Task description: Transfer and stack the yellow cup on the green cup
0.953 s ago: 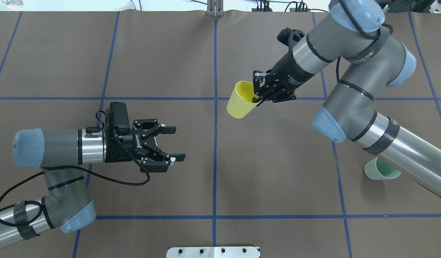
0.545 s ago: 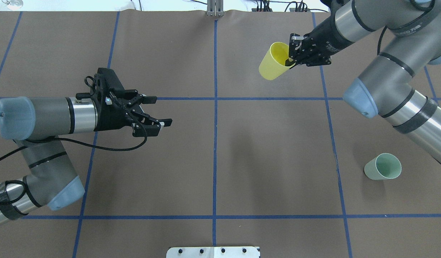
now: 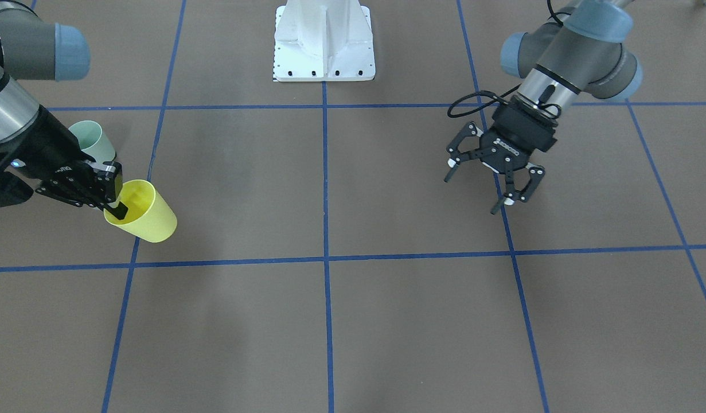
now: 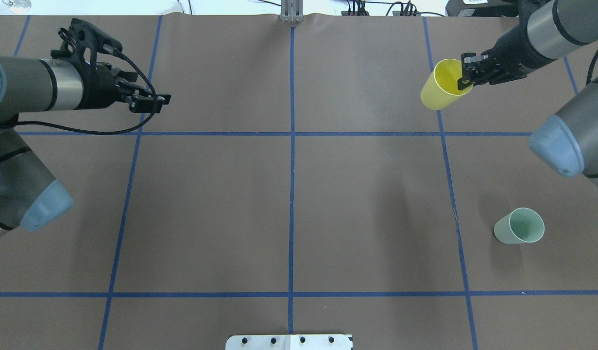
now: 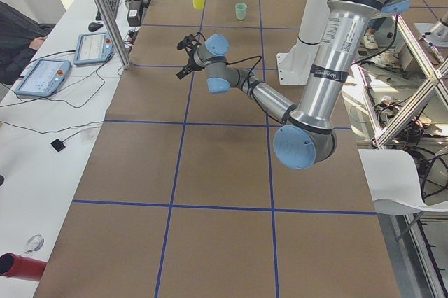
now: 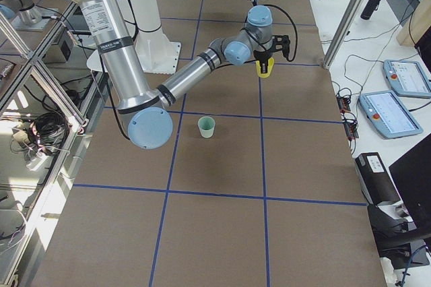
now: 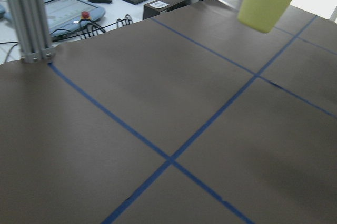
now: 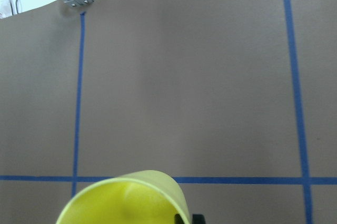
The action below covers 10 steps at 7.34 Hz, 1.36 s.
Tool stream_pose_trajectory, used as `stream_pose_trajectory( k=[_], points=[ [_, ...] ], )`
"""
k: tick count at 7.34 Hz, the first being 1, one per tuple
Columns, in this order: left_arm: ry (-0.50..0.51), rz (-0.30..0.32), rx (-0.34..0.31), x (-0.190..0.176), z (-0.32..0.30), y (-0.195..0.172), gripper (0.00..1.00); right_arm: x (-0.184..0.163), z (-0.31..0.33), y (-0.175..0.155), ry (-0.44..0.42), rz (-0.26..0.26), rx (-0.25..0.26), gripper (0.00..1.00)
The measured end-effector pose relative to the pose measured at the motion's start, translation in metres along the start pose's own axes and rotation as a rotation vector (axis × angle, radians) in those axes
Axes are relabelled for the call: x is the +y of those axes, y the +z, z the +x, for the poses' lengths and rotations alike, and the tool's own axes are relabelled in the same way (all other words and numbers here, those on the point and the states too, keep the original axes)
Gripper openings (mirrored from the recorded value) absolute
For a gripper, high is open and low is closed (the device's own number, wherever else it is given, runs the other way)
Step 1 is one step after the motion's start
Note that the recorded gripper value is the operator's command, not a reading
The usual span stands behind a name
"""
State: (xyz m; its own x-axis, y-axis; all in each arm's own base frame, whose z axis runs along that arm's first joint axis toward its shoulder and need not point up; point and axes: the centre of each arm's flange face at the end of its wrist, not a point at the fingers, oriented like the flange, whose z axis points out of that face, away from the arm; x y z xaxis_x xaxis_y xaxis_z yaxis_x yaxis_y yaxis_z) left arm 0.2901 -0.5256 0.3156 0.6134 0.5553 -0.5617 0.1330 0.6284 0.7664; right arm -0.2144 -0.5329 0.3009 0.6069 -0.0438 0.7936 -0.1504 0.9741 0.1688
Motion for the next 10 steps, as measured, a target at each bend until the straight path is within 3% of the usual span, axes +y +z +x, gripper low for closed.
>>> stream_pose_trajectory(
  k=[2,3,4,6,8,10],
  points=[
    [0.115,-0.185,-0.240,-0.012,-0.105,-0.022,1.00,0.027,0.041,-0.007,-0.128,-0.046,0.123,0.00],
    [0.128,-0.306,-0.312,-0.009,-0.166,-0.041,1.00,0.039,0.063,-0.007,-0.174,-0.069,0.152,0.00],
    [0.074,-0.421,-0.314,-0.001,-0.216,-0.063,1.00,0.053,0.080,-0.009,-0.207,-0.089,0.164,0.00],
    [-0.025,-0.570,-0.288,0.018,-0.280,-0.099,1.00,0.076,0.100,-0.010,-0.221,-0.137,0.153,0.00],
    [-0.047,-0.660,-0.288,0.047,-0.344,-0.121,1.00,0.096,0.114,-0.010,-0.206,-0.186,0.131,0.00],
    [-0.056,-0.694,-0.285,0.066,-0.379,-0.136,1.00,0.115,0.115,0.001,-0.197,-0.257,0.096,0.00]
  ],
)
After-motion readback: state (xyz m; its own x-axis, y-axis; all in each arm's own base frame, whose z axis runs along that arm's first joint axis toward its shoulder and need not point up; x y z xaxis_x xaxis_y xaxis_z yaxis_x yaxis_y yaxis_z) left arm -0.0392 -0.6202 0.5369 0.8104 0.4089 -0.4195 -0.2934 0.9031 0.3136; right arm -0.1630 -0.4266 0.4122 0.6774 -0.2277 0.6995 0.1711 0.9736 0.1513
